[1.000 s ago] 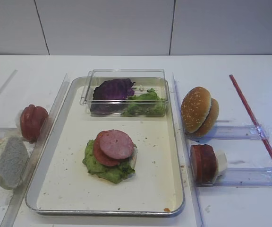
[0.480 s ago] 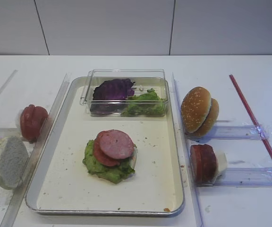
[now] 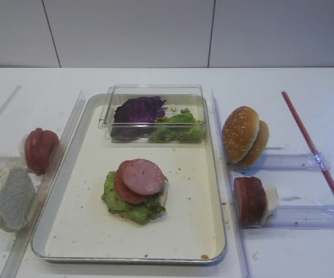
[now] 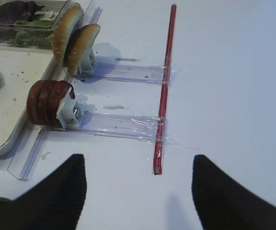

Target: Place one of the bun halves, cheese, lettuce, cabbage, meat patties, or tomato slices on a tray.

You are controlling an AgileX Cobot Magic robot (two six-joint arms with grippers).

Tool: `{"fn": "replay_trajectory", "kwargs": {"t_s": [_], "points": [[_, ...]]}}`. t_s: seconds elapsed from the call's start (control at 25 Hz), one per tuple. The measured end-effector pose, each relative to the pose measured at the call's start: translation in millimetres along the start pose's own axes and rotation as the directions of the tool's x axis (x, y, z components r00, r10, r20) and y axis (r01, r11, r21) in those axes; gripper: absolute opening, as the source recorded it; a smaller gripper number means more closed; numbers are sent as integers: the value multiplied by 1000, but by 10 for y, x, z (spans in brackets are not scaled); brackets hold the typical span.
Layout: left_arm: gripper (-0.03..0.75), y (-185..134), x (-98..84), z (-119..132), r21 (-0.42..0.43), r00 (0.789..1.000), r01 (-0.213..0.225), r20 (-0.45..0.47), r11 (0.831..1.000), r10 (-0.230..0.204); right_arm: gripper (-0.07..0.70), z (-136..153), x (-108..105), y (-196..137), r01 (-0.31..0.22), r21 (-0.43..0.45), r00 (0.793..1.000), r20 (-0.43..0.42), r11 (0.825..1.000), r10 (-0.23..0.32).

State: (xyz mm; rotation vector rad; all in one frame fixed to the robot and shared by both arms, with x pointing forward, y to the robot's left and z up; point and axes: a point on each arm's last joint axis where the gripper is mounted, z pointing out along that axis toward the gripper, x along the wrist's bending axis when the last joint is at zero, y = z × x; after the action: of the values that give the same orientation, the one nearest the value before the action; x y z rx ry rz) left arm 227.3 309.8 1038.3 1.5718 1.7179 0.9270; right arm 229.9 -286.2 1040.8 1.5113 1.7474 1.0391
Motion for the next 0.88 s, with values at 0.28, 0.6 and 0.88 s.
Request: {"fn": "replay_trajectory", "kwargs": {"t_s": [0.28, 0.6, 0.88], "points": [[412, 0, 0, 0, 0, 1000, 0, 0, 1000, 0, 486, 0, 0, 0, 0, 0, 1000, 0, 1000, 0], [412, 0, 0, 0, 0, 1000, 0, 0, 1000, 0, 486, 0, 0, 0, 0, 0, 1000, 0, 1000, 0], [412, 0, 0, 0, 0, 1000, 0, 0, 1000, 0, 486, 0, 0, 0, 0, 0, 1000, 0, 1000, 0]]}}
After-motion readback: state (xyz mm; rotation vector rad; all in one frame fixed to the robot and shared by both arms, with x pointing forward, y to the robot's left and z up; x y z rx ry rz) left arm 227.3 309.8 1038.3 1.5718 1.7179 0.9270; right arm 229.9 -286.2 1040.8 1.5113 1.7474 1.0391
